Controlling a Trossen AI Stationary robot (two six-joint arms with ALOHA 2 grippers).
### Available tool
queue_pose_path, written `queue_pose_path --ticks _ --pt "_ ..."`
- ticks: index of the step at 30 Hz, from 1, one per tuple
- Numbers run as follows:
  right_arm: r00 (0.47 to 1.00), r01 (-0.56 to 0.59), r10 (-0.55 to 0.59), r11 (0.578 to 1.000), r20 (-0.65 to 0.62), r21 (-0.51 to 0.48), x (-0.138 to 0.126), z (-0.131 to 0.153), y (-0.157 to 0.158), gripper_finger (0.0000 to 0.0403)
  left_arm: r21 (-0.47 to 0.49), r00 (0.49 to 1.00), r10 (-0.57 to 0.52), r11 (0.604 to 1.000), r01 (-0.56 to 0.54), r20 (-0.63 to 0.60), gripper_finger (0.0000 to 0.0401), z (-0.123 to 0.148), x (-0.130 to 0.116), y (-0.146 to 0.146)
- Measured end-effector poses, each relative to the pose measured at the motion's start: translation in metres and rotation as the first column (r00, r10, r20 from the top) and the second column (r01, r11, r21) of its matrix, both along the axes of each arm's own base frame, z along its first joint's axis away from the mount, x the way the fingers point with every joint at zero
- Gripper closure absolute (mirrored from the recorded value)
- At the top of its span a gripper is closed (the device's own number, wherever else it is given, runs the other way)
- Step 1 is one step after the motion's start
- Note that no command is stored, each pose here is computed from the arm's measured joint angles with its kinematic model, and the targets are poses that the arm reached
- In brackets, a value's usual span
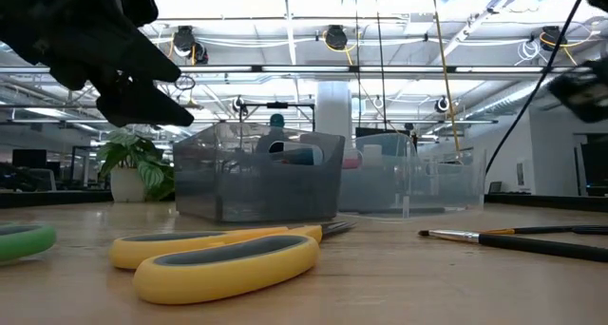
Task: Pick & Place Paint Supplies
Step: Put the bottom gold paintbrush into the transparent bin
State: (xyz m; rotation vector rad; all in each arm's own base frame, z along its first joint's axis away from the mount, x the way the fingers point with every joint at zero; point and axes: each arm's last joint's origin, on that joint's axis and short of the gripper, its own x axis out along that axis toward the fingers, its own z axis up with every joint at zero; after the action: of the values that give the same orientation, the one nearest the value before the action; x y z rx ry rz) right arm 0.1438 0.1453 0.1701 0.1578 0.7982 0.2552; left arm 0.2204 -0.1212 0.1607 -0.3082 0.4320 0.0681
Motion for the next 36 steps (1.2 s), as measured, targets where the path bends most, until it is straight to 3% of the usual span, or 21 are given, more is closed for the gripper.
queue_pose_path --ticks 7,12,18,27,36 --pt "0.933 0.111 -0.083 0.992 -0.35 0.062 -0.025 -0.018 0.015 0.0362 0.013 1.0 -0.001 1.0 0.001 0.0 0.0036 0.0 0.001 0.001" --pt "0.892 0.132 -0.088 0.989 -0.443 0.069 -0.033 -0.028 0.023 0.0385 0.012 1.0 0.009 1.0 -0.009 0.006 0.0036 0.001 0.002 0.003" --pt "0.884 0.107 -0.101 0.994 -0.456 -0.014 -0.034 -0.038 0.023 0.0401 0.01 0.999 0.04 0.999 -0.04 0.007 0.0036 0.001 0.005 0.009" --pt "0.944 0.092 -0.147 0.977 -0.296 -0.191 -0.022 -0.041 0.012 0.0402 0.002 0.999 0.047 0.999 -0.047 0.006 0.0036 0.001 0.006 0.012" --pt "0.96 0.129 -0.166 0.977 -0.227 -0.168 -0.003 -0.038 0.005 0.0399 0.002 0.999 0.047 0.999 -0.047 0.007 0.0036 0.001 0.006 0.012"
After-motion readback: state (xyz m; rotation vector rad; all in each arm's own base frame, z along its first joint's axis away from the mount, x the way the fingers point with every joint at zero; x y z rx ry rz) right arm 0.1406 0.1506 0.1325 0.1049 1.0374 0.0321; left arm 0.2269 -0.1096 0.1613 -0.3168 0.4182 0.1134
